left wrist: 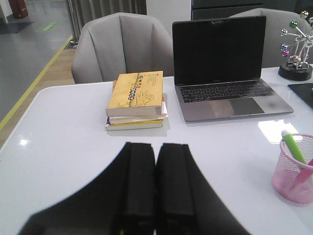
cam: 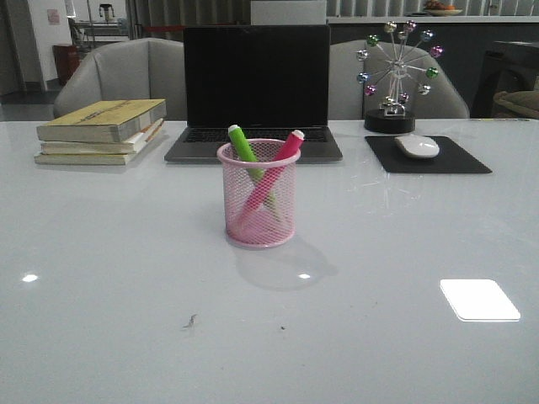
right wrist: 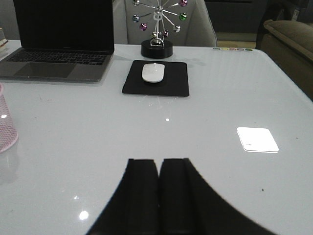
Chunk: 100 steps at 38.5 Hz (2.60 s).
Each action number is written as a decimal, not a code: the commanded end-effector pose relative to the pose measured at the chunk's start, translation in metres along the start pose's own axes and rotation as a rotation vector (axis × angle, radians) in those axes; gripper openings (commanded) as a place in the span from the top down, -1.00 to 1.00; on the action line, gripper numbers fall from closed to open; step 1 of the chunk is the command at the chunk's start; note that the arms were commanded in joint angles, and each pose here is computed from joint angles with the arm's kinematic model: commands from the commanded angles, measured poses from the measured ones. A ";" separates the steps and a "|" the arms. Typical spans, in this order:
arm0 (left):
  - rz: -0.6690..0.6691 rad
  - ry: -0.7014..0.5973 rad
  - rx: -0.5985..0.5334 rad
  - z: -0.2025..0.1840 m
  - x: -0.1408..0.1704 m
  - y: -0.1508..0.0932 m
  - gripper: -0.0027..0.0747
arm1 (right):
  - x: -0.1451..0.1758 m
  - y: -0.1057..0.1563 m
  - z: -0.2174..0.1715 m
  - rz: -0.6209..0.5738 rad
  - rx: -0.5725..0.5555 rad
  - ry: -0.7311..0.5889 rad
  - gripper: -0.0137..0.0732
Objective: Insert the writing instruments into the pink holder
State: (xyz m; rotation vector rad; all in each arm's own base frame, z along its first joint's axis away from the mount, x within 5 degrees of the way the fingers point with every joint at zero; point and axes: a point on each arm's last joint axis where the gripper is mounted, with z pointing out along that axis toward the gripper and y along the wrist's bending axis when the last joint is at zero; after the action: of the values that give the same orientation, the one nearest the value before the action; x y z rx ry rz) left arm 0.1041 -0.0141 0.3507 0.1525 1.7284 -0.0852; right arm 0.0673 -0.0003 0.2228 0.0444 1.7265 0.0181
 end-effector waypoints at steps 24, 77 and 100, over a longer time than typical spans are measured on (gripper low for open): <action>-0.015 -0.101 -0.015 -0.003 -0.015 0.001 0.69 | 0.041 -0.001 -0.006 -0.006 0.000 -0.003 0.57; -0.007 -0.212 -0.019 -0.032 -0.021 -0.001 0.69 | 0.041 -0.001 -0.006 -0.006 0.000 -0.002 0.57; -0.017 -0.333 -0.054 -0.049 0.044 -0.002 0.69 | 0.041 -0.001 -0.006 -0.006 0.000 -0.002 0.57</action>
State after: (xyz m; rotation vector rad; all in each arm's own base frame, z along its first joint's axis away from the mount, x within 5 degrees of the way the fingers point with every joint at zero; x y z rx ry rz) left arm 0.0502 -0.0088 0.3092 0.1228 1.5203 -0.0731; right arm 0.0543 0.0016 0.1753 0.0340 1.8170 0.0305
